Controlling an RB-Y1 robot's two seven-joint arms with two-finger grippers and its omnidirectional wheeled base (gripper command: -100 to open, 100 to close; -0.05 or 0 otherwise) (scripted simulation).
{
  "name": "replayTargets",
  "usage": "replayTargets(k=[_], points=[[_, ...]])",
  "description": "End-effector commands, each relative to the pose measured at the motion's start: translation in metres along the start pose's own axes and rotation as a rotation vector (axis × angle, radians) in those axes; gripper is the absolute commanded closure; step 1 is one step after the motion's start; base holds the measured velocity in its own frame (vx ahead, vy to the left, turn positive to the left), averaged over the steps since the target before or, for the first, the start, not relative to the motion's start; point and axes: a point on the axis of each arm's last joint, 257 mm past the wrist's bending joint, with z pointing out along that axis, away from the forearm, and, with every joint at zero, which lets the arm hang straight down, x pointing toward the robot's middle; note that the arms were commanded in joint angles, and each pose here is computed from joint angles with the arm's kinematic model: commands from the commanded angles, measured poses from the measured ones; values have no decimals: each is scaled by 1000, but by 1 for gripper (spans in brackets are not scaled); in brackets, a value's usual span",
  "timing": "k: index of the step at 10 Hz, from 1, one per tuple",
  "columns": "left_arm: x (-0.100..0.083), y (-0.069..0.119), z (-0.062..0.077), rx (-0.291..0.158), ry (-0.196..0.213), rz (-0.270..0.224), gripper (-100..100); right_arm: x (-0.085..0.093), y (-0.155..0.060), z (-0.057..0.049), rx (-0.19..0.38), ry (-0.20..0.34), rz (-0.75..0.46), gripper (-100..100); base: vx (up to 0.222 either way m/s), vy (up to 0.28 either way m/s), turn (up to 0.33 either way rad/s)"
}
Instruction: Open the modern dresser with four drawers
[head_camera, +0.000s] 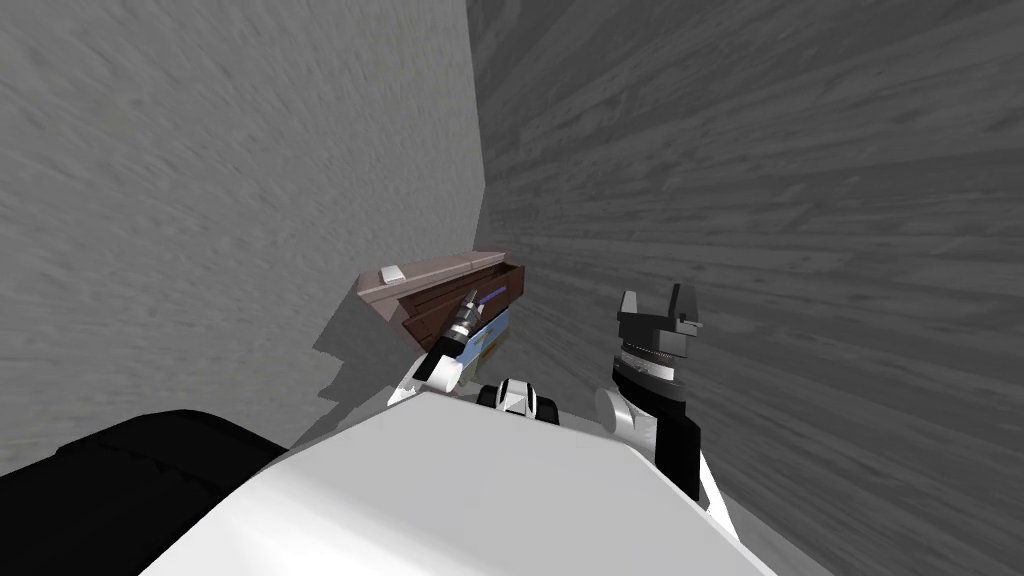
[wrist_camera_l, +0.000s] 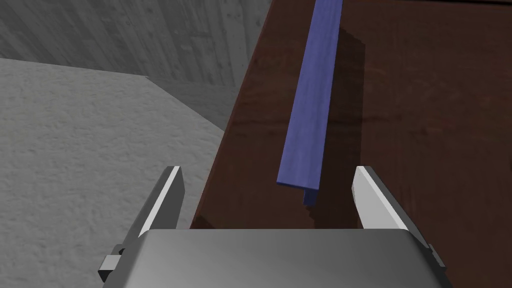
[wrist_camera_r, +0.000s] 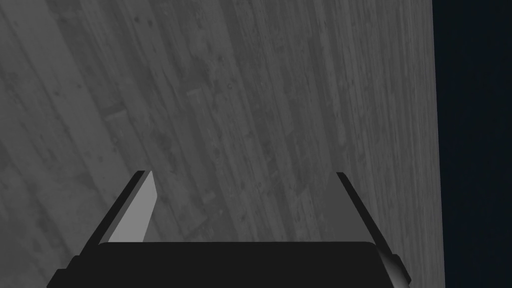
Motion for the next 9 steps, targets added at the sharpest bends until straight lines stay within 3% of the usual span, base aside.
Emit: replayTargets(k=[1,8,9], points=[[-1,-13,-4,3,0,1,-100,0,0,0,0,0,0,0,33,20,2],[2,-51,-19,3,2,-1,-100,0,0,0,0,0,0,0,32,-1,5],[-1,-38,-18,-23,-3,1,-100,0,0,0,0,0,0,0,14,5,9]])
